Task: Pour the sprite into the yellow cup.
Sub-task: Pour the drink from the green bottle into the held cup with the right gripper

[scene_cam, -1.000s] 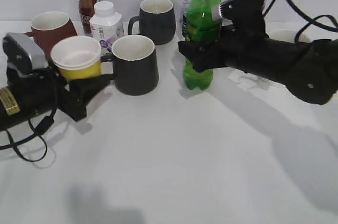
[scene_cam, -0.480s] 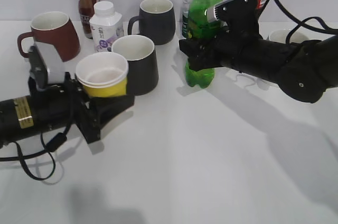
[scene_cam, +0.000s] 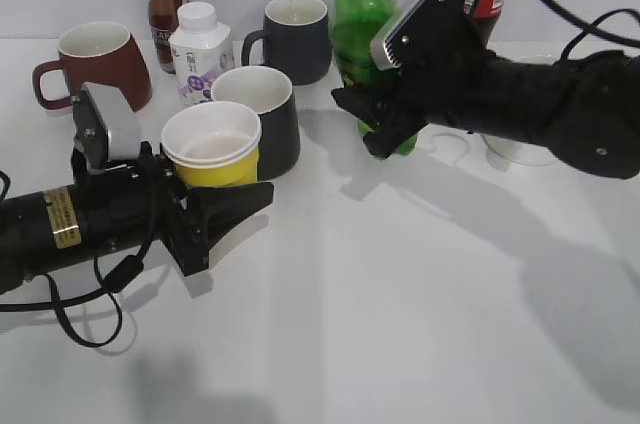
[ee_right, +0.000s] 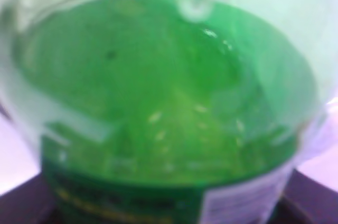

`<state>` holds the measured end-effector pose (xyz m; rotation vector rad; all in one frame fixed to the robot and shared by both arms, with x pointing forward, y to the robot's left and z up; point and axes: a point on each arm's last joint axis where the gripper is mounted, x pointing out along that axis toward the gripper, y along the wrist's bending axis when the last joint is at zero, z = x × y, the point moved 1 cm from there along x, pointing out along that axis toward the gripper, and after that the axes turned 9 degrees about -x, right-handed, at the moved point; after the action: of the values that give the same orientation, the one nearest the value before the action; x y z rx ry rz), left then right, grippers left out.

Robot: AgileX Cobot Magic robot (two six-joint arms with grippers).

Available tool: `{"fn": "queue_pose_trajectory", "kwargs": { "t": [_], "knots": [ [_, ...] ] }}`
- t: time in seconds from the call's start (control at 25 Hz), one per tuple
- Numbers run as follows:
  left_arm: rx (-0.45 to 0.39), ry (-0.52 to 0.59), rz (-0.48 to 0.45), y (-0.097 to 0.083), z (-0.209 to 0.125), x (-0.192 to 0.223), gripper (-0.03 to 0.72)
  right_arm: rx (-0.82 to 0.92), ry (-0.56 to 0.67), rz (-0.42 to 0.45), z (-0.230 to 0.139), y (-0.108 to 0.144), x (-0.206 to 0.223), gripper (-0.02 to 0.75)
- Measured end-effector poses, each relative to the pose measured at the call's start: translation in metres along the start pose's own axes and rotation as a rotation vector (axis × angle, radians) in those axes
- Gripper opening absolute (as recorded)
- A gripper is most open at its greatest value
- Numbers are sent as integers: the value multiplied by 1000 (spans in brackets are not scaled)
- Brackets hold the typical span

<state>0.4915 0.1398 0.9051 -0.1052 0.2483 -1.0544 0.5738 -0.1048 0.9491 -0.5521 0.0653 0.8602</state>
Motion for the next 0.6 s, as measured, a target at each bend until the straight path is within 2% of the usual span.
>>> {"fn": "queue_pose_trajectory", "kwargs": {
  "t": [0.36,0.52,0.6],
  "knots": [
    [-27,24,12,1,-2,1,418,-331,30,19,19,-6,-15,458],
    [-5,39,-8,-3,0,10,417,-438,21,33,23,-6,-17,458],
    [15,84,-12,-6,-2,17,417,-477,26,45,22,-5,-18,458]
  ]
}}
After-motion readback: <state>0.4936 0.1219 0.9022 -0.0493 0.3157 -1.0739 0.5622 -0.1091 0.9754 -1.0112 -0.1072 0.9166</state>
